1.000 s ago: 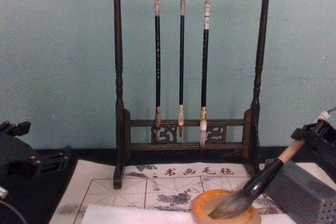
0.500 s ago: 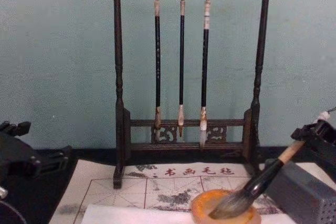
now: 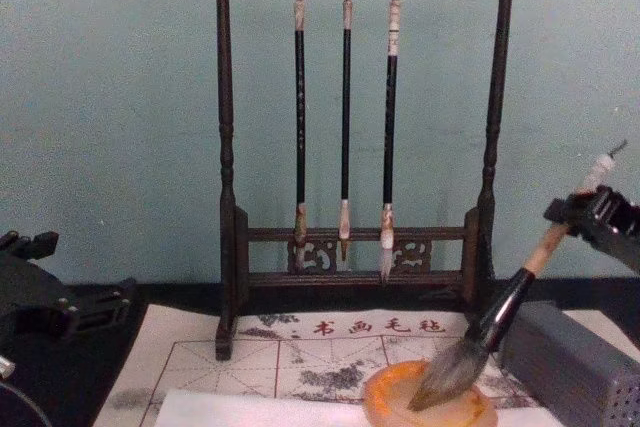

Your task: Pick up the brush from the inkstone, write on the paper, then place the brush back to its original position.

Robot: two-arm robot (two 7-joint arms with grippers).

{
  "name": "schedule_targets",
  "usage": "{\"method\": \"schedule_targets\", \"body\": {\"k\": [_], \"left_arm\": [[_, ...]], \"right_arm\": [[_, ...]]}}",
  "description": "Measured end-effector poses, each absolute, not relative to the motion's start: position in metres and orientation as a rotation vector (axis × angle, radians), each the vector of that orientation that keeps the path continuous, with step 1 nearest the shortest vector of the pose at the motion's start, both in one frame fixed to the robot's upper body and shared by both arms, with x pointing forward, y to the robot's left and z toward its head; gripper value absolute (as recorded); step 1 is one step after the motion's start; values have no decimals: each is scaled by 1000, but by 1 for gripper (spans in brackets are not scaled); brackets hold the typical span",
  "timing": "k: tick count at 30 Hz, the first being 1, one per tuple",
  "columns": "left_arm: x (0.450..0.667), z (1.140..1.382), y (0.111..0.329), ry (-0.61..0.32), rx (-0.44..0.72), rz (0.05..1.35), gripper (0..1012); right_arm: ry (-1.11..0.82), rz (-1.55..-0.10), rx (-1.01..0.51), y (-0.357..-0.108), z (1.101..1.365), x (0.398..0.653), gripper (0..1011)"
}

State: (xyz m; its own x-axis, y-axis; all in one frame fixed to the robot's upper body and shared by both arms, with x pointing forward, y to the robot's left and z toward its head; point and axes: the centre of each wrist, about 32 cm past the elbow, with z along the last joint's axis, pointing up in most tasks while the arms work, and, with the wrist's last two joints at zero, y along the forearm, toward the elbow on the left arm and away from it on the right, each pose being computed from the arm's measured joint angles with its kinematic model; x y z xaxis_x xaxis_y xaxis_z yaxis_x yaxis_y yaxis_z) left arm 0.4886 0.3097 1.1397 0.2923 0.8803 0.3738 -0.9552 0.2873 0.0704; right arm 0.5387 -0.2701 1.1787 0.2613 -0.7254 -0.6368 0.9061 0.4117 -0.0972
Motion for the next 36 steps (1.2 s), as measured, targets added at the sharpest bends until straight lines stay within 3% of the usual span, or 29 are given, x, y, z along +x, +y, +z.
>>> {"method": "schedule_targets", "body": {"k": [19, 36], "left_arm": [[489, 1140, 310, -285, 304, 1248, 1001], [489, 1140, 310, -285, 304, 1248, 1001]], "right_arm": [[292, -986, 233, -268, 1195, 522, 198], [108, -682, 140, -287, 1202, 505, 198]]}}
